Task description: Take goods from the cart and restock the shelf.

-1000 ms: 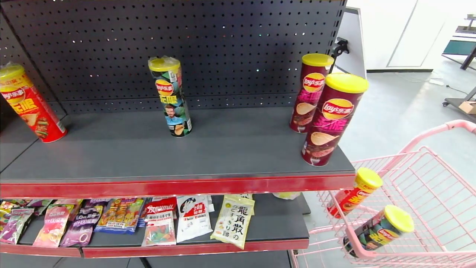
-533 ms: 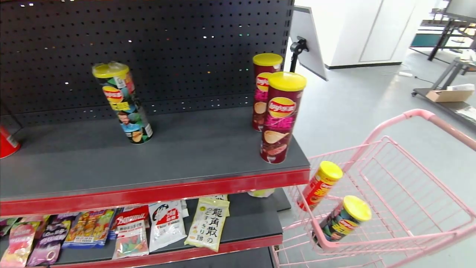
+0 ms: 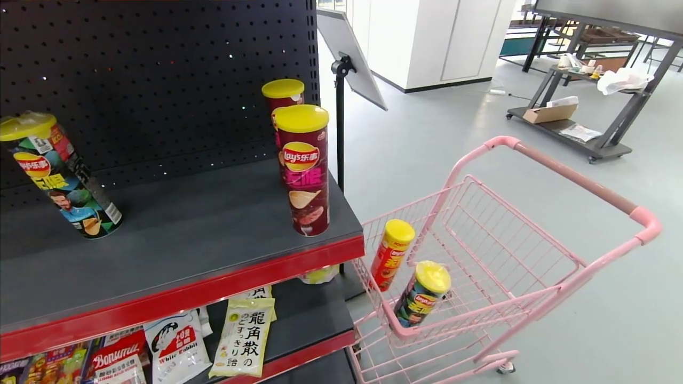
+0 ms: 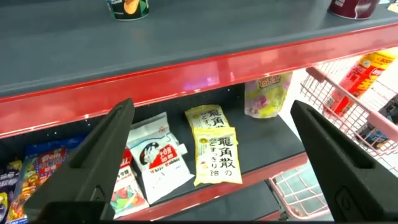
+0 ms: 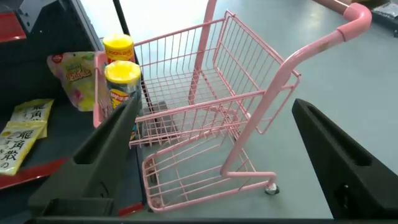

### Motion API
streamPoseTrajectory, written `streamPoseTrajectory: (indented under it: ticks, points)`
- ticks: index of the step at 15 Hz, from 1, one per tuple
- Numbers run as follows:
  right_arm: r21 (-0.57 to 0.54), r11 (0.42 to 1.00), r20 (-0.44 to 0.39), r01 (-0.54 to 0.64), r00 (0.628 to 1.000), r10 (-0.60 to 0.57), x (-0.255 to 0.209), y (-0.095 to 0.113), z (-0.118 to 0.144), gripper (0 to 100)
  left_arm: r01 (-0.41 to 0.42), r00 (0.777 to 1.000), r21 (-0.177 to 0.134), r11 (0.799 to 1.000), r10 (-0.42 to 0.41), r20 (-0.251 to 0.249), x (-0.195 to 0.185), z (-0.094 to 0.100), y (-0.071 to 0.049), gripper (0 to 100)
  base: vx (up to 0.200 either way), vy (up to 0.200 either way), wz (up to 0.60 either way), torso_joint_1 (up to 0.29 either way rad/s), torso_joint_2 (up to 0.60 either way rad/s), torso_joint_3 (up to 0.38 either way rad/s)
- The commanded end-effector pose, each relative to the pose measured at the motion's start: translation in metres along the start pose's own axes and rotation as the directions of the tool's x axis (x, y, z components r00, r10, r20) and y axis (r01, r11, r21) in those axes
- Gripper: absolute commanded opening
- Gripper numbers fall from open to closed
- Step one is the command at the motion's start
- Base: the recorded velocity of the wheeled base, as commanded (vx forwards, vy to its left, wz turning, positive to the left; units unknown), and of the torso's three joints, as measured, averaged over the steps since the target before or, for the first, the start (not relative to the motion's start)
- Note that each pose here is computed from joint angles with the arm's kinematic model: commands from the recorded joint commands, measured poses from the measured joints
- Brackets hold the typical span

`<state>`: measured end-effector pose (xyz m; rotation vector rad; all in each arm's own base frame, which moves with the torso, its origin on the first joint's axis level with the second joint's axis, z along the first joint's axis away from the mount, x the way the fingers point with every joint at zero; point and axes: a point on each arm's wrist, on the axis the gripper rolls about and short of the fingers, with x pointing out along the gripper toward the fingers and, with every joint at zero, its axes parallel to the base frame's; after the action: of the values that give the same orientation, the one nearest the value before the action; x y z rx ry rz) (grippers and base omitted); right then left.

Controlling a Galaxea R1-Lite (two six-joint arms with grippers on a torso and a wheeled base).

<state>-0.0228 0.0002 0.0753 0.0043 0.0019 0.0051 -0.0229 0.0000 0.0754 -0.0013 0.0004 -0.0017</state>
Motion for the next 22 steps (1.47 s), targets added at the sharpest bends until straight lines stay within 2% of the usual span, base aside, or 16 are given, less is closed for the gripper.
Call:
streamPoseTrajectory:
  ticks: [1, 5, 11, 22]
  points:
    - [0.002, 1.0, 0.0, -0.001, 1.0, 0.001, 0.0, 0.0, 0.0, 100, 0.0, 1.0, 0.0, 1.0, 0.0, -0.001, 0.0001, -0.0001, 0.0, 100, 0.0, 0.0, 0.0, 0.0, 0.0, 0.0]
    - [0.005, 1.0, 0.0, 0.001, 1.0, -0.001, 0.0, 0.0, 0.0, 100, 0.0, 1.0, 0.0, 1.0, 0.0, -0.001, 0.0001, -0.0001, 0.0, 100, 0.0, 0.0, 0.0, -0.014, 0.02, 0.02]
    - [0.002, 1.0, 0.0, 0.001, 1.0, -0.001, 0.0, 0.0, 0.0, 100, 0.0, 1.0, 0.0, 1.0, 0.0, 0.0, 0.0, 0.0003, 0.0, 100, 0.0, 0.0, 0.0, -0.139, 0.37, 0.22]
    - [0.0, 1.0, 0.0, 0.002, 1.0, -0.002, 0.0, -0.0001, 0.0, 100, 0.001, 1.0, 0.0, 1.0, -0.001, -0.001, 0.0001, -0.0001, 0.0, 100, 0.0, 0.0, 0.0, -0.17, 0.51, 0.346]
